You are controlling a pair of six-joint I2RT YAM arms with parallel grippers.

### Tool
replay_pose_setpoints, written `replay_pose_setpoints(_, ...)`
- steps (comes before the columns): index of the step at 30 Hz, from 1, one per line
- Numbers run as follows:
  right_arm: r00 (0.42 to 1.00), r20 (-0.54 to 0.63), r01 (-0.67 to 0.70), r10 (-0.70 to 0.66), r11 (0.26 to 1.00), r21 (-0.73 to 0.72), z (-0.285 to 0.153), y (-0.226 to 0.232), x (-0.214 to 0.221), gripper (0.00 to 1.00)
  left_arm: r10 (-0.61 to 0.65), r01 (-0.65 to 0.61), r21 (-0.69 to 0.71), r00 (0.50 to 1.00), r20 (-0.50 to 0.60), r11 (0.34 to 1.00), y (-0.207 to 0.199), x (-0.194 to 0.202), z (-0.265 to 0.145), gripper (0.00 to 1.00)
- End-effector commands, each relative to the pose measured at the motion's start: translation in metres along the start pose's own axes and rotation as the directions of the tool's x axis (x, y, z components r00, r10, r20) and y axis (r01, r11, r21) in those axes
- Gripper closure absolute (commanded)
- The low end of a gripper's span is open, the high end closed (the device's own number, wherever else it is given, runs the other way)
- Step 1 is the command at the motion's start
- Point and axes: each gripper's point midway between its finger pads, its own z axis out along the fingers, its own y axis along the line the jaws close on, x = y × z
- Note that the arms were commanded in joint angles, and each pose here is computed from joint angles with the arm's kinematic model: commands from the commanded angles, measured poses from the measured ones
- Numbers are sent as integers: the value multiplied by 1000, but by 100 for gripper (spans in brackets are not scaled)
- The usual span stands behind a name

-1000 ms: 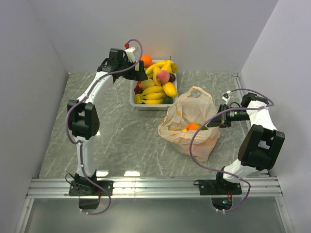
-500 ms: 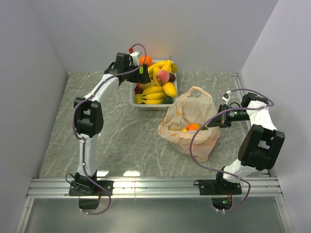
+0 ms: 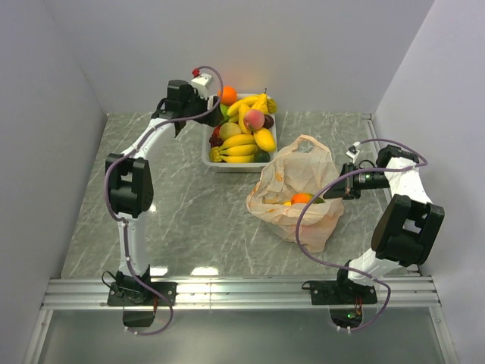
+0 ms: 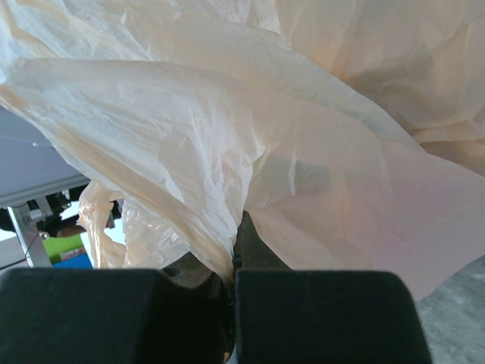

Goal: Place the fake fruits into the plastic bag and tie a complex knot

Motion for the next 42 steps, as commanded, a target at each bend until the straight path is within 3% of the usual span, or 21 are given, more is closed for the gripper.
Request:
replay_pose_setpoints(1, 999, 25, 37, -37, 999, -2, -7, 7, -6, 100, 297, -304, 3, 933, 201, 953, -11, -60, -15, 10)
replay_pose_setpoints(3, 999, 26, 36, -36, 999, -1, -8, 7, -6, 100, 435, -439, -29, 878, 200, 898, -3, -62, -11, 11)
replay_pose_setpoints(4, 999, 26, 35, -35, 999, -2, -8, 7, -6, 100, 532, -536, -36, 822, 206, 843, 0, -64, -10, 11)
replay_pose_setpoints(6, 999, 23, 31, -31, 1000, -3, -7, 6, -6, 100, 604, -613, -11, 775, 188, 790, 3, -58, -6, 10)
replay_pose_setpoints(7, 999, 24, 30, -30, 1000, -2, -7, 5, -7, 100, 681, -696, 18, 707, 190, 718, 2, -54, -4, 9)
replay_pose_setpoints(10, 999, 24, 23, -23, 1000, -7, -6, 4, -7, 100, 778, -790, 94, 613, 140, 605, 7, -24, 1, 8)
replay_pose_setpoints(11, 999, 25, 23, -23, 1000, -8, -6, 4, -7, 100, 836, -847, 100, 532, 137, 523, 10, -19, 3, 7)
replay_pose_setpoints(13, 1000, 24, 16, -16, 1000, -5, -5, 3, -6, 100, 876, -885, 127, 463, 136, 449, 14, -7, 4, 5)
replay_pose_setpoints(17, 1000, 23, 12, -12, 1000, -5, -5, 2, -7, 100, 897, -904, 168, 418, 144, 394, 16, 8, 13, 5)
replay_pose_setpoints(19, 1000, 25, 13, -13, 1000, -8, -5, 3, -8, 100, 908, -919, 126, 389, 155, 373, 19, 3, 18, 5)
replay_pose_setpoints(26, 1000, 27, 10, -10, 1000, 1, -7, 2, -9, 100, 917, -927, 105, 372, 142, 360, 28, 11, 38, 4)
replay_pose_setpoints(42, 999, 35, -15, 16, 1000, -2, -12, 0, -16, 100, 948, -958, 92, 283, 149, 272, 27, 25, 74, 2)
